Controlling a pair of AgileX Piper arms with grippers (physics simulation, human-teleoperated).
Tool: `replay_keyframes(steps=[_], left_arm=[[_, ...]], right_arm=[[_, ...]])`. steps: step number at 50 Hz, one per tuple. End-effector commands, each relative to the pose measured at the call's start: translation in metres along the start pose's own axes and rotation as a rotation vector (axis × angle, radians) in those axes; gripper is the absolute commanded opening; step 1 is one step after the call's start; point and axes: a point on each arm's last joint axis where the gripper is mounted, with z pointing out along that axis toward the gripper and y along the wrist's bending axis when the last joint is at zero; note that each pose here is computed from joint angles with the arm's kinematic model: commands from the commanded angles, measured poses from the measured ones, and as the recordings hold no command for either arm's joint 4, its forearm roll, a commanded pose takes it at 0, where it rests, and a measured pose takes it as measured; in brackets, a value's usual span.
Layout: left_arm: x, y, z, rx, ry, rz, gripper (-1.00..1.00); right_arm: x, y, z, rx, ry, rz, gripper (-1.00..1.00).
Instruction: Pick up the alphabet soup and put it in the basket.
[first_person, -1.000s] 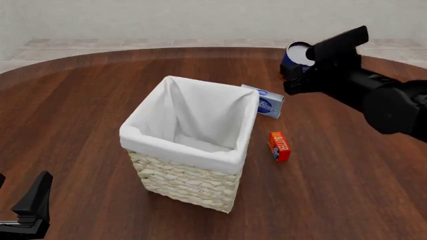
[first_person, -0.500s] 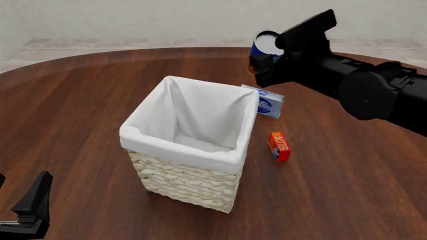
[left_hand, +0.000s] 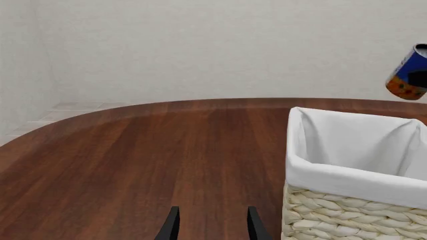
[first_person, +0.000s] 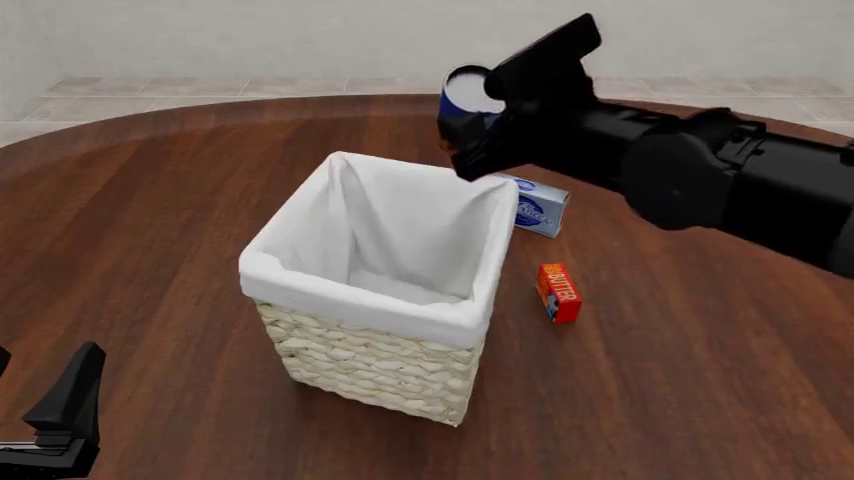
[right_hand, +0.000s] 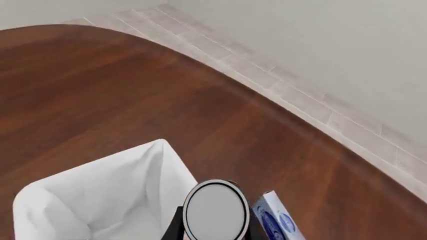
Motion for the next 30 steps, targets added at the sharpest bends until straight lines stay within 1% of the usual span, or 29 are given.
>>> replay_keyframes(steps=[1,4,6,8,9,12,15,21,25,30], left_arm=[[0.000,0.000,0.000,0.000,0.000,0.000,1.00],[0.000,0.000,0.000,0.000,0.000,0.000,1.00],[0.000,0.000,0.000,0.000,0.000,0.000,1.00],[0.000,0.000,0.000,0.000,0.000,0.000,1.00],[0.000,0.000,0.000,0.000,0.000,0.000,1.00],[0.000,0.000,0.000,0.000,0.000,0.000,1.00],[0.000,0.000,0.000,0.000,0.000,0.000,1.00],[0.000,0.000,0.000,0.000,0.000,0.000,1.00],[0.000,0.000,0.000,0.000,0.000,0.000,1.00],[0.000,0.000,0.000,0.000,0.000,0.000,1.00]], right_arm=[[-0.010,0.015,0.006,-0.046,-0.006,-0.016,-1.00],[-0.012,0.021,0.004,-0.063,-0.008,-0.004,-1.00],[-0.011,0.022,0.007,-0.066,0.001,-0.016,-1.00],[-0.012,0.028,0.009,-0.084,0.007,-0.010,-1.00],[-0.010,0.030,0.013,-0.090,0.017,-0.025,-1.00],[-0.013,0.038,0.013,-0.115,0.019,-0.013,-1.00],[-0.015,0.043,0.017,-0.128,0.027,-0.017,-1.00],[-0.014,0.045,0.031,-0.137,0.060,-0.021,-1.00],[-0.016,0.051,0.033,-0.153,0.073,-0.008,-1.00],[-0.019,0.055,0.035,-0.167,0.087,-0.005,-1.00]])
